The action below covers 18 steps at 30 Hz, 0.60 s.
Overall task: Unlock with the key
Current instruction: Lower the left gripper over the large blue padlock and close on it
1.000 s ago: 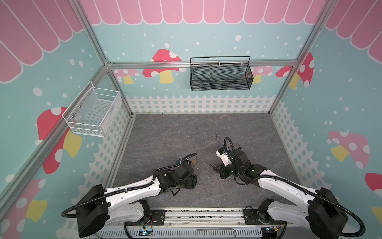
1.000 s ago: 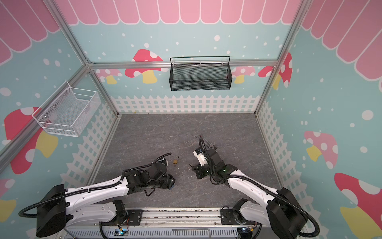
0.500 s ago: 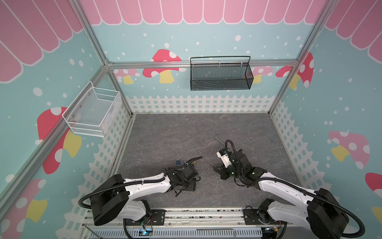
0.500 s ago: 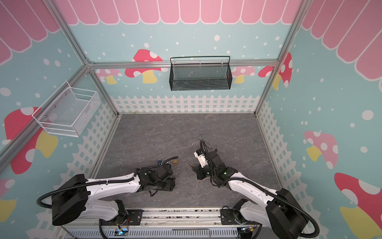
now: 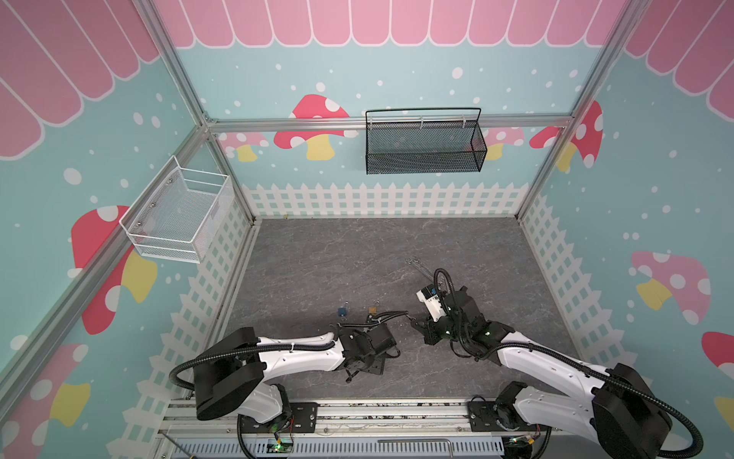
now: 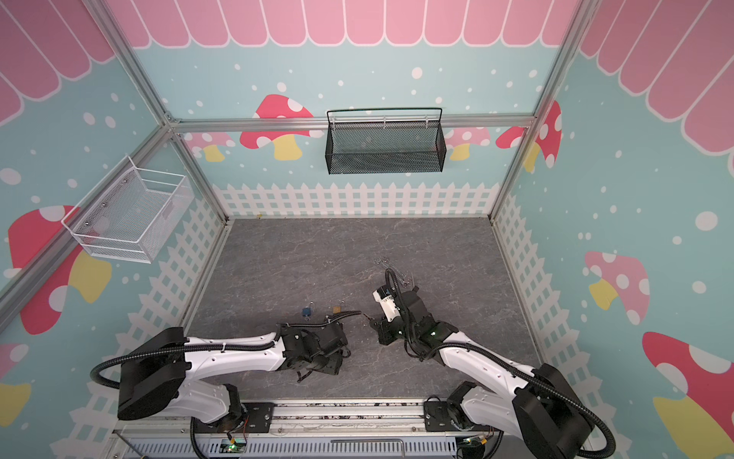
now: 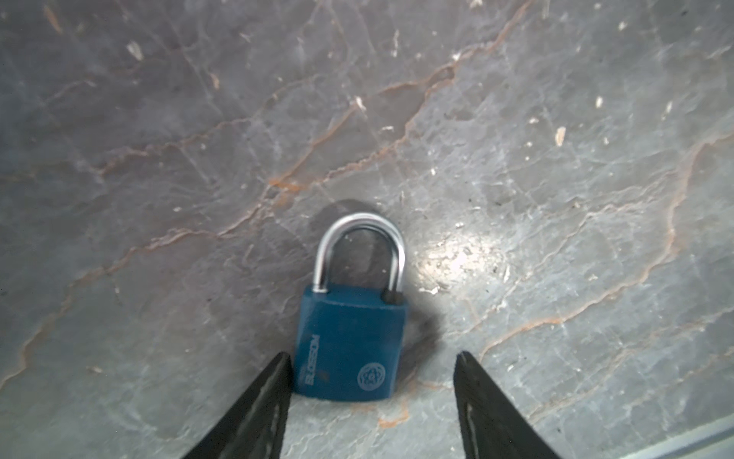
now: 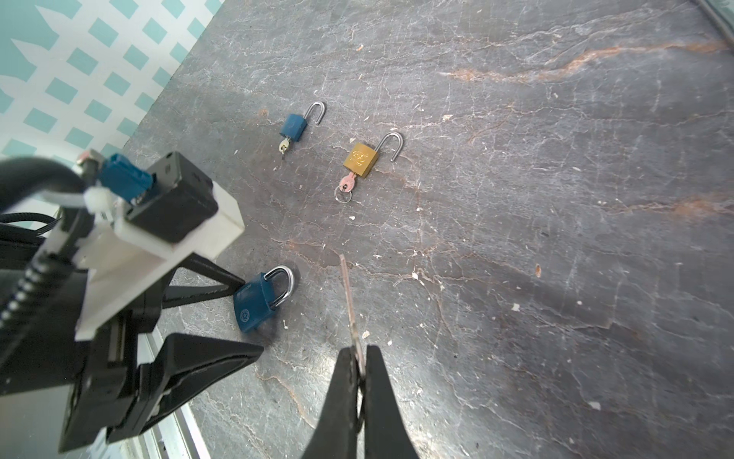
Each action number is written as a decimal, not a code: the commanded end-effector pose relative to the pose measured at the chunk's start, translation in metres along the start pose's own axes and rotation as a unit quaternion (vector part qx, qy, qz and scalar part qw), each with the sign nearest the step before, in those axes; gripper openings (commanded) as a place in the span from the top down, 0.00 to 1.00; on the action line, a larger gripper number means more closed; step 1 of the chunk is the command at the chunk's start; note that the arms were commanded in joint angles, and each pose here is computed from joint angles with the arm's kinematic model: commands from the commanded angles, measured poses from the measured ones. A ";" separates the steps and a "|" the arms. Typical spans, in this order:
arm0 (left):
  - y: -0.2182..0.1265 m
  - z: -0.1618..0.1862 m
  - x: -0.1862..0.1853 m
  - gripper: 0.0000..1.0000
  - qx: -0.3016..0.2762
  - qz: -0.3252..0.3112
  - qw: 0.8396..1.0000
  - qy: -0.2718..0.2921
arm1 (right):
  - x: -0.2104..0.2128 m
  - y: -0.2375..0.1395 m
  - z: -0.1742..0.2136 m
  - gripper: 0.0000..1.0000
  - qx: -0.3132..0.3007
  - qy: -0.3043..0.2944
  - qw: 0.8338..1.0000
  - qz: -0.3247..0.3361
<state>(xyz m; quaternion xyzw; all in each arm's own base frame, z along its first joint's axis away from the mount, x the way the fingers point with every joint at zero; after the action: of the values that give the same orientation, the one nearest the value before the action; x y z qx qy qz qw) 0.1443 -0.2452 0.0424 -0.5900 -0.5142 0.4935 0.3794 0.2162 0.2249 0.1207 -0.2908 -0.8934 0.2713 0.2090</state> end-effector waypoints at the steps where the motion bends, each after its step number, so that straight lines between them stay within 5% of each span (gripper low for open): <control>1: -0.002 -0.007 -0.004 0.38 -0.022 -0.042 0.999 0.003 | -0.005 -0.006 0.001 1.00 -0.006 0.001 1.000 0.020; 18: 0.009 -0.009 -0.002 0.51 -0.031 -0.118 0.992 0.003 | -0.008 -0.010 0.002 1.00 -0.004 0.056 0.998 0.005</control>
<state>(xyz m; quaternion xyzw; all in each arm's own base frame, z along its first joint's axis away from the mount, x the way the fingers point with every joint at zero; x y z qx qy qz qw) 0.1524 -0.2543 0.0377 -0.5524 -0.5723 0.4447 0.4119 0.2206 0.2127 0.1286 -0.3202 -0.8818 0.2505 0.2391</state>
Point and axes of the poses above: each gripper's point midway between its finger pads, its own y axis out along the fingers, its own x axis along the line the jaws close on, z = x × y, the point moved 2 cm from there along -y, back along the fingers, and after that the axes turned 14 degrees about -y, right-handed, at the moved point
